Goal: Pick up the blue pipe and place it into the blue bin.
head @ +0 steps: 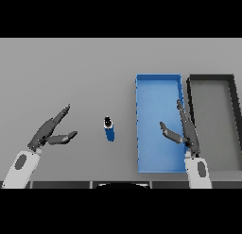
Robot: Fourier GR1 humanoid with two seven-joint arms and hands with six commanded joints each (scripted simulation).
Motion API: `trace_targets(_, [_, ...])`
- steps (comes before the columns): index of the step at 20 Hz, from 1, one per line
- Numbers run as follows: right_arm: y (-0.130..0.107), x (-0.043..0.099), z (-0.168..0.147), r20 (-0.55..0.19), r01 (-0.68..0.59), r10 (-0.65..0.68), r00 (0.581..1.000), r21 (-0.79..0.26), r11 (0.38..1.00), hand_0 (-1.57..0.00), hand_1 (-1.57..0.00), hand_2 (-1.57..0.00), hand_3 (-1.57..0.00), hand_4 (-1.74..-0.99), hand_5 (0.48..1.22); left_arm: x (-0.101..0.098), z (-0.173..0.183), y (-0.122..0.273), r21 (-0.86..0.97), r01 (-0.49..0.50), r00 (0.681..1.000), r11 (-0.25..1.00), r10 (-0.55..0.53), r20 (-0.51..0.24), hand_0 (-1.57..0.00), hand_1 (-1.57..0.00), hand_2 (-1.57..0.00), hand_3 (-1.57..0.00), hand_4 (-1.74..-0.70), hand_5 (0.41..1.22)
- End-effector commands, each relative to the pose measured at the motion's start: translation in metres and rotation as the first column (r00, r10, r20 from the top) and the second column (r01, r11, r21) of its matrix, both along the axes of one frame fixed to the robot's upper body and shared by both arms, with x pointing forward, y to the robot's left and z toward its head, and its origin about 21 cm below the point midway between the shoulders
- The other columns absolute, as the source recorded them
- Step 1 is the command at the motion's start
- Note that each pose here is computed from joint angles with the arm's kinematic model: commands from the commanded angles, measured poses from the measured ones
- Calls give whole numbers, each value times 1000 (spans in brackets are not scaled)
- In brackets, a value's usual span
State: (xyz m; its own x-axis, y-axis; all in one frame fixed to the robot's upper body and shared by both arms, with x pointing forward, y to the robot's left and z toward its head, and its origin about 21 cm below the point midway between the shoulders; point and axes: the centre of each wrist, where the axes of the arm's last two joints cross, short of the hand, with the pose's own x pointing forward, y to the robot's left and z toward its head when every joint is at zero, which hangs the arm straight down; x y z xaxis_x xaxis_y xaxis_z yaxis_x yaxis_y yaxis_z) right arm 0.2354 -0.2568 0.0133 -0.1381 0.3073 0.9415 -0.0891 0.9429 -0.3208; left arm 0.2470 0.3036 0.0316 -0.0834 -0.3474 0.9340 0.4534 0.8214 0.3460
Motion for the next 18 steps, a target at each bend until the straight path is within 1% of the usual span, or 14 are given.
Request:
trace_targets(1, [-2,1,1,-2,1,-1,1000,1,1000,1,1,1,1,-1174,616,-3,-3,-9,2,30,999,1000,-30,-22,1,1,1,1,-1071,522])
trace_targets(2, [-4,0,1,-7,0,0,1000,0,1000,1,1,1,1,-1173,616,-4,-4,-19,5,65,996,998,-65,-60,1,1,1,1,-1095,510])
trace_targets(3, [-4,-4,0,-11,3,-3,1000,-16,1000,1,1,1,1,-1164,617,-10,-9,-28,4,98,992,995,-97,-81,1,1,1,1,-1113,497])
trace_targets(4, [-7,-5,0,-8,5,-5,1000,-6,1000,1,1,1,1,-1174,618,-14,-13,-35,18,114,990,993,-112,-87,1,1,1,1,-1126,485])
trace_targets(7, [-2,-3,0,-15,5,-5,1000,7,1000,1,1,1,1,-1195,617,-15,-18,-56,35,167,981,985,-162,-110,1,1,1,1,-1138,455])
trace_targets(8, [0,-5,0,-7,-2,2,1000,12,1000,1,1,1,1,-1197,615,-16,-20,-62,22,181,978,983,-177,-111,1,1,1,1,-1139,450])
trace_targets(9, [-4,-7,0,-4,2,-2,1000,6,1000,1,1,1,1,-1205,618,-17,-24,-69,7,192,975,981,-190,-114,1,1,1,1,-1144,452])
trace_targets(10, [-4,-4,1,-8,5,-5,1000,15,1000,1,1,1,1,-1213,625,-13,-25,-74,4,190,976,982,-189,-109,1,1,1,1,-1146,451])
trace_targets(13, [0,-3,1,-13,6,-6,1000,25,1000,1,1,1,1,-1214,624,-9,-37,-98,-5,211,973,978,-210,-98,1,1,1,1,-1154,459])
trace_targets(15, [-3,-4,-4,-34,17,-16,999,8,1000,1,1,1,1,-1201,620,1,-38,-110,-26,196,976,980,-197,-89,1,1,1,1,-1152,460])
trace_targets(16, [-5,-7,-3,-22,16,-16,1000,10,1000,1,1,1,1,-1202,621,4,-41,-115,-40,196,976,980,-198,-87,1,1,1,1,-1150,460])
trace_targets(17, [-4,-6,-1,-15,16,-15,1000,10,1000,1,1,1,1,-1205,625,4,-44,-118,-49,207,975,977,-210,-75,1,1,1,1,-1145,460])
trace_targets(18, [-4,-6,0,-9,14,-13,1000,19,1000,1,1,1,1,-1210,631,8,-47,-123,-48,207,974,977,-211,-81,1,1,1,1,-1134,459])
